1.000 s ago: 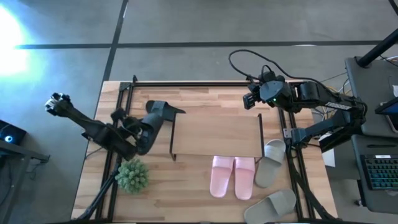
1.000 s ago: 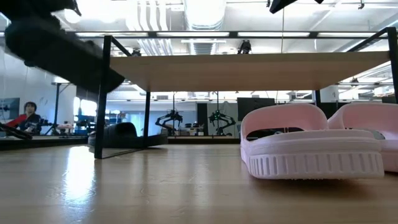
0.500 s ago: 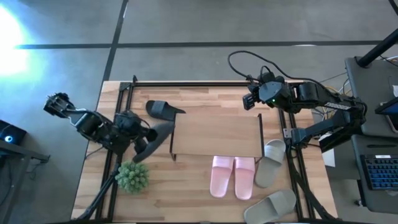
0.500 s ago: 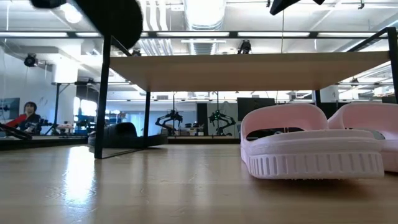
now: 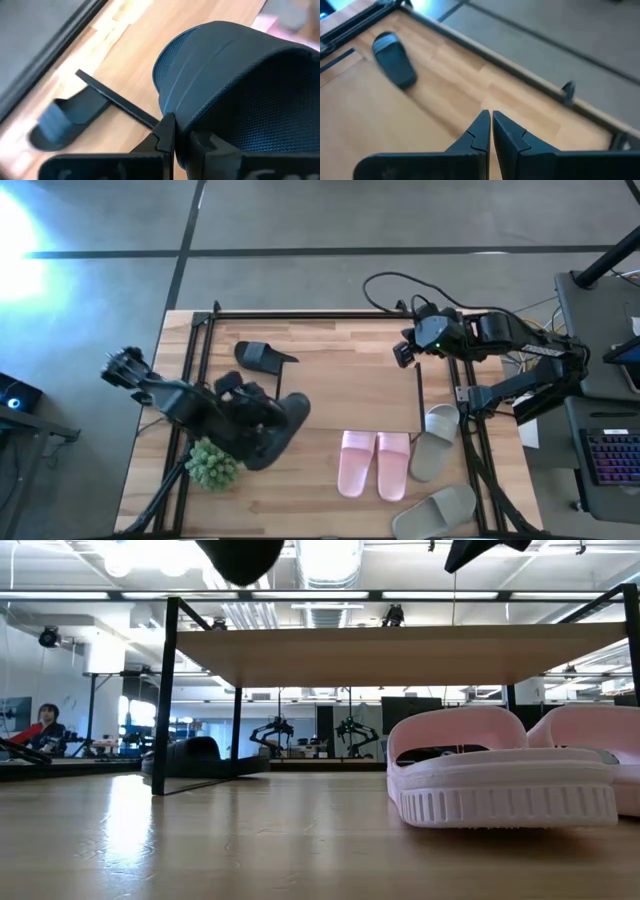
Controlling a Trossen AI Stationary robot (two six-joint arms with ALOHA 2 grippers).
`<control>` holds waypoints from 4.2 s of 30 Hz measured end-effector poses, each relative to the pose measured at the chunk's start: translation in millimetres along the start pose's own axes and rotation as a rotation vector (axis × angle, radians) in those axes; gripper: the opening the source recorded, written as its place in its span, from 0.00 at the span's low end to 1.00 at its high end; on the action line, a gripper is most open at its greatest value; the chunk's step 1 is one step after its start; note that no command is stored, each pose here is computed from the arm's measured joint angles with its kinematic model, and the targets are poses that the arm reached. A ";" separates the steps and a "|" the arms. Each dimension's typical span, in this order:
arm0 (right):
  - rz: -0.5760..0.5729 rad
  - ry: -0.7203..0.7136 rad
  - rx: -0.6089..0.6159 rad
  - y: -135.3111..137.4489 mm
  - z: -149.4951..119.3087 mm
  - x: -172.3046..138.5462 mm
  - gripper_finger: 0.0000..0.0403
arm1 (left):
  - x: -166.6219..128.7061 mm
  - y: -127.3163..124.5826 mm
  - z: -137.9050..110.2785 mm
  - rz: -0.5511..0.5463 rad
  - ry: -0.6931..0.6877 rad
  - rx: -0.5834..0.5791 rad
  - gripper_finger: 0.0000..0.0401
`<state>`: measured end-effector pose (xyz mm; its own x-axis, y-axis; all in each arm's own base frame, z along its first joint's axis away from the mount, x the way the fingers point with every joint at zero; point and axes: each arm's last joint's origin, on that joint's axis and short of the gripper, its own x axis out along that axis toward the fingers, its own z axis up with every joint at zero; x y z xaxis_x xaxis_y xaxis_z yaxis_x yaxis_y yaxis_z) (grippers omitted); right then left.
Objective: Pick and place slides into the shelf
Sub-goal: Put the bottom black slide to the center of the table
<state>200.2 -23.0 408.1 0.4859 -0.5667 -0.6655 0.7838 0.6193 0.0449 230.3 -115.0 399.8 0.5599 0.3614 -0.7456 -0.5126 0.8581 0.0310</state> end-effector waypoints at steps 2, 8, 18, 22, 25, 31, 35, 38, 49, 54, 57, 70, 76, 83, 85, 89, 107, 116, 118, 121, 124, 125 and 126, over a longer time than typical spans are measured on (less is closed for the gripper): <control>0.020 0.032 -0.001 0.9 -3.3 -1.6 0.03 | 6.0 -12.0 3.4 0.034 0.025 0.046 0.00; 0.079 0.064 0.023 9.7 -12.8 -10.2 0.03 | 16.5 -46.1 7.9 0.036 0.036 0.084 0.00; 0.184 0.096 0.079 26.1 -28.6 -27.0 0.03 | -2.2 -109.4 -37.7 -0.062 0.007 0.077 0.00; 0.222 0.107 0.082 31.7 -35.3 -34.2 0.03 | -4.7 -136.6 -63.5 -0.079 -0.024 0.114 0.00; 0.247 0.113 0.066 35.1 -39.8 -39.0 0.03 | 5.7 -155.1 -78.5 -0.057 -0.036 0.154 0.00; 0.266 0.110 0.005 37.1 -42.8 -42.2 0.03 | 51.9 -181.9 -97.7 0.049 -0.005 0.195 0.00; 0.266 0.109 -0.021 36.9 -43.0 -42.3 0.03 | 88.0 -187.9 -102.4 0.135 0.082 0.160 0.00; 0.259 0.114 -0.042 36.0 -44.1 -42.4 0.03 | 106.2 -188.4 -105.4 0.199 0.112 0.133 0.00; 0.258 0.111 -0.081 35.6 -44.3 -42.4 0.03 | 153.8 -179.3 -88.7 0.330 0.100 0.118 0.00; 0.258 0.110 -0.087 35.4 -44.3 -42.5 0.03 | 171.6 -176.6 -86.3 0.360 0.139 0.193 0.00; 0.258 0.109 -0.095 35.3 -44.2 -42.5 0.03 | 177.8 -176.9 -85.6 0.363 0.140 0.182 0.00; 0.242 0.084 -0.121 34.9 -43.5 -42.3 0.03 | 201.3 -174.9 -84.0 0.309 0.208 0.088 0.34; 0.242 0.081 -0.129 34.8 -43.5 -42.2 0.03 | 195.4 -171.7 -80.6 0.311 0.215 0.090 0.46; 0.242 0.079 -0.147 34.8 -43.5 -42.2 0.03 | 172.2 -169.7 -69.9 0.261 0.165 0.061 0.47; 0.240 0.076 -0.147 34.7 -43.4 -42.2 0.03 | 163.2 -168.6 -67.5 0.233 0.180 0.044 0.47; 0.237 0.072 -0.155 34.6 -43.4 -42.2 0.03 | 143.9 -166.7 -62.8 0.167 0.214 -0.028 0.47; 0.224 0.056 -0.187 34.1 -43.2 -41.9 0.03 | 133.2 -161.9 -91.3 0.284 0.259 -0.605 0.02; 0.218 0.061 -0.207 34.6 -45.5 -39.5 0.03 | 141.4 -144.2 -107.4 0.218 0.188 -0.829 0.00; 0.213 0.065 -0.212 35.0 -47.1 -37.9 0.03 | 147.9 -141.5 -110.2 0.159 0.179 -0.876 0.00; 0.204 0.072 -0.221 35.5 -50.0 -35.0 0.03 | 160.4 -136.5 -120.1 0.130 0.177 -0.906 0.00; 0.194 0.082 -0.232 36.0 -53.5 -31.5 0.03 | 172.4 -134.6 -130.1 0.111 0.185 -0.924 0.00; 0.191 0.084 -0.235 36.1 -54.4 -30.7 0.03 | 174.8 -134.5 -131.5 0.103 0.186 -0.932 0.00; 0.189 0.086 -0.237 36.2 -55.1 -30.0 0.03 | 176.5 -134.3 -132.7 0.097 0.187 -0.938 0.00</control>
<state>192.7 46.4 388.6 0.5719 -0.3876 -0.7230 0.5656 0.8247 0.0054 311.5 -214.8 175.7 0.4165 0.2819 -0.8643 -0.9087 0.1575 -0.3865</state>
